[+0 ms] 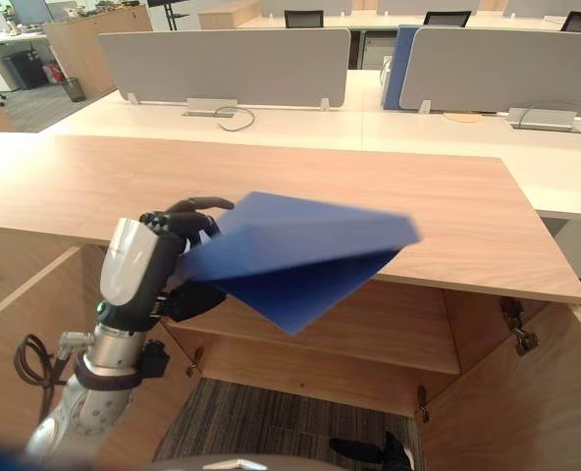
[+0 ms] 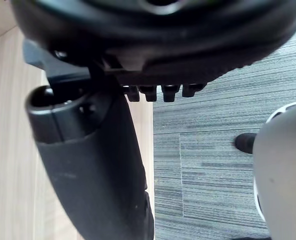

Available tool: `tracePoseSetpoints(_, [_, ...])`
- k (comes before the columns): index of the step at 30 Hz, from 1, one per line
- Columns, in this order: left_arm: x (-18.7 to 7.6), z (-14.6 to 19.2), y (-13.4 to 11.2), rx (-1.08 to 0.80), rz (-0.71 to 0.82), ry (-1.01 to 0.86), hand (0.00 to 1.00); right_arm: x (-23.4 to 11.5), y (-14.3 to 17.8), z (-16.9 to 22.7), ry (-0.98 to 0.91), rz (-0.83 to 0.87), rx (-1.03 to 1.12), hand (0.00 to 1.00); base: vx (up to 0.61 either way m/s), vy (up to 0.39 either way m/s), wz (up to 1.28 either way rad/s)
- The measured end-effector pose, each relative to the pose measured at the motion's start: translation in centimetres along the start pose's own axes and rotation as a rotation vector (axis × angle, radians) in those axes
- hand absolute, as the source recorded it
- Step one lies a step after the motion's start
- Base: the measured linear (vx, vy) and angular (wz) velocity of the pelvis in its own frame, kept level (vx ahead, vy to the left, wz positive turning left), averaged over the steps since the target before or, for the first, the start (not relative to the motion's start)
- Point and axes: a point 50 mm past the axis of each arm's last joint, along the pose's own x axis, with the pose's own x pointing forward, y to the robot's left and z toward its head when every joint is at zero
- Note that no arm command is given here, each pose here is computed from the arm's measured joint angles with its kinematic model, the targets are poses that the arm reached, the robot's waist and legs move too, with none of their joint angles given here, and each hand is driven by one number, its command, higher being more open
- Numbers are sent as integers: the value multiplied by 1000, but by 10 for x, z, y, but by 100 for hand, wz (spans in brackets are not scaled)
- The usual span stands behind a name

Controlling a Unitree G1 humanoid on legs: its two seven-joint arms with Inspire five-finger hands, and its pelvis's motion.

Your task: Walk over to the cabinet, pick up the folder, carry it to the office cabinet, place the folder inside the office cabinet, then close the office cabinet door

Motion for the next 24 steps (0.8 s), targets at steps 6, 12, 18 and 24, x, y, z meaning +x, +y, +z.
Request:
tracePoseSetpoints(6, [-19,-24,4,-744,324,331,0,-2,-4,-6,22,-26,141,100,-31,17,-32])
tracePoseSetpoints(12, [-31,-32,-12,-1036,454,454,0,-23,3,6,-158,-15,312,100,-57,24,-71])
tracePoseSetpoints(18, [-28,-28,-21,-1161,428,429,0,-77,5,39,-460,37,508,100,-19,-3,-89])
tracePoseSetpoints(24, [-27,-26,-22,-1175,413,412,0,-134,-12,95,-838,20,507,100,6,-65,-60])
